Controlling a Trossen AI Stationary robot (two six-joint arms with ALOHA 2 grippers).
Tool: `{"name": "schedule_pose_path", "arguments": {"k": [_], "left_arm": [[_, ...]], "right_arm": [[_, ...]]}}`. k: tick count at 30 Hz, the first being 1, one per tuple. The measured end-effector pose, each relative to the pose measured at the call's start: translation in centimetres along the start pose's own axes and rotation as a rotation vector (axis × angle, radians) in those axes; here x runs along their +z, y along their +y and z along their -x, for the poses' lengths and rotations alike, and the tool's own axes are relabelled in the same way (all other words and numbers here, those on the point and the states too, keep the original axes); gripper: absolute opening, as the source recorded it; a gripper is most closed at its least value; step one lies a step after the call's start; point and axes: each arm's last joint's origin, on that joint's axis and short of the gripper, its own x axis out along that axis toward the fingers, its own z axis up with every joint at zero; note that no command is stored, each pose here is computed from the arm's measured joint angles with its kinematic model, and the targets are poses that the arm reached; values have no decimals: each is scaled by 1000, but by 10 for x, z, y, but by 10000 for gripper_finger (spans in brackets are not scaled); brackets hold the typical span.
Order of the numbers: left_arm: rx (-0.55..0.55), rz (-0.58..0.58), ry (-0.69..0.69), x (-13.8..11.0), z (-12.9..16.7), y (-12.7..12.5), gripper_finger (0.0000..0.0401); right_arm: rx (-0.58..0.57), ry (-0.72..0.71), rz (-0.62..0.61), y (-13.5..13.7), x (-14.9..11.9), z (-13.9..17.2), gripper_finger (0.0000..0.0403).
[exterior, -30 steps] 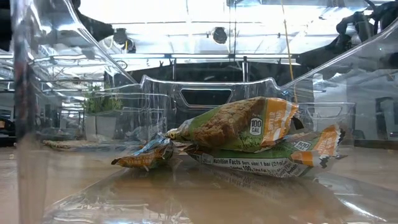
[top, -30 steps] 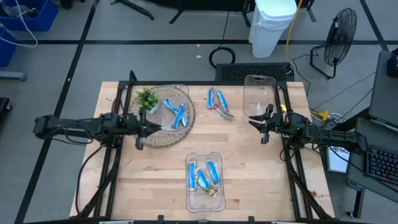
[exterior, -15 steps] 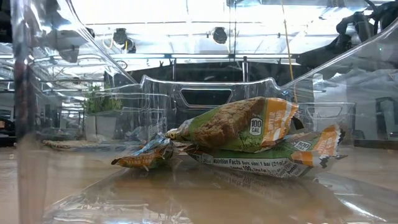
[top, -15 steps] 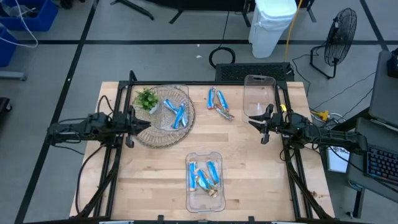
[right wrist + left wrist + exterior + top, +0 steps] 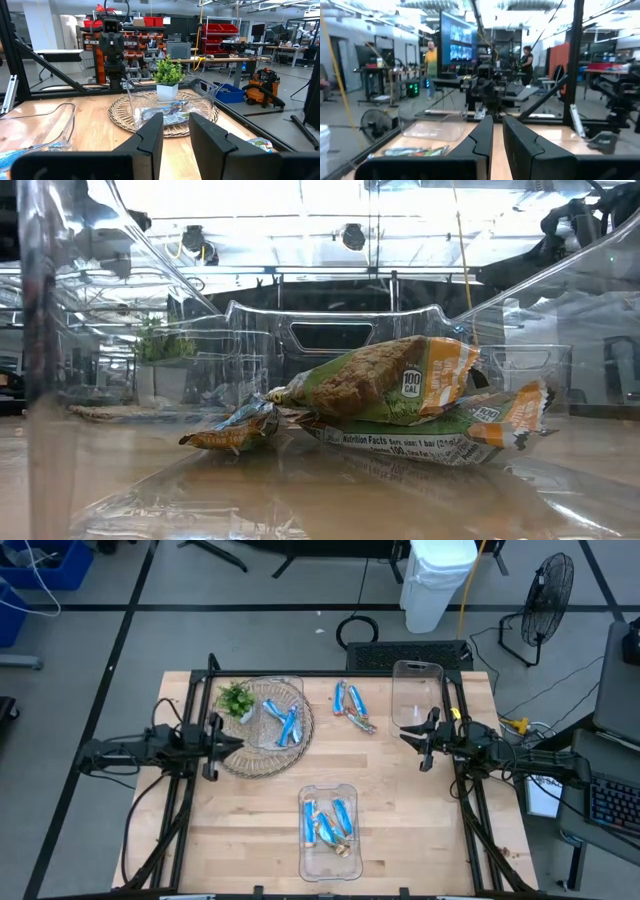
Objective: Pick and place Granola Bars by type
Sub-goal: Put the red granola bar into the top right transparent bin
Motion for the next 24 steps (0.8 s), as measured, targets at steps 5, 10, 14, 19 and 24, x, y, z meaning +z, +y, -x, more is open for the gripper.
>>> {"name": "schedule_pose_path", "arguments": {"k": [5, 10, 14, 19, 24], "left_arm": [[47, 25, 22, -11, -1, 1, 49], [48, 31, 47, -16, -1, 2, 49], [54, 48, 112, -22, 0, 2, 49], [58, 78, 159, -27, 0, 2, 49], [59, 80, 164, -27, 1, 2, 49]], "right_arm": [[0, 0, 0, 0, 0, 0, 84], [0, 0, 0, 0, 0, 0, 84], [0, 0, 0, 0, 0, 0, 84], [0, 0, 0, 0, 0, 0, 84], [0, 0, 0, 0, 0, 0, 84]]}}
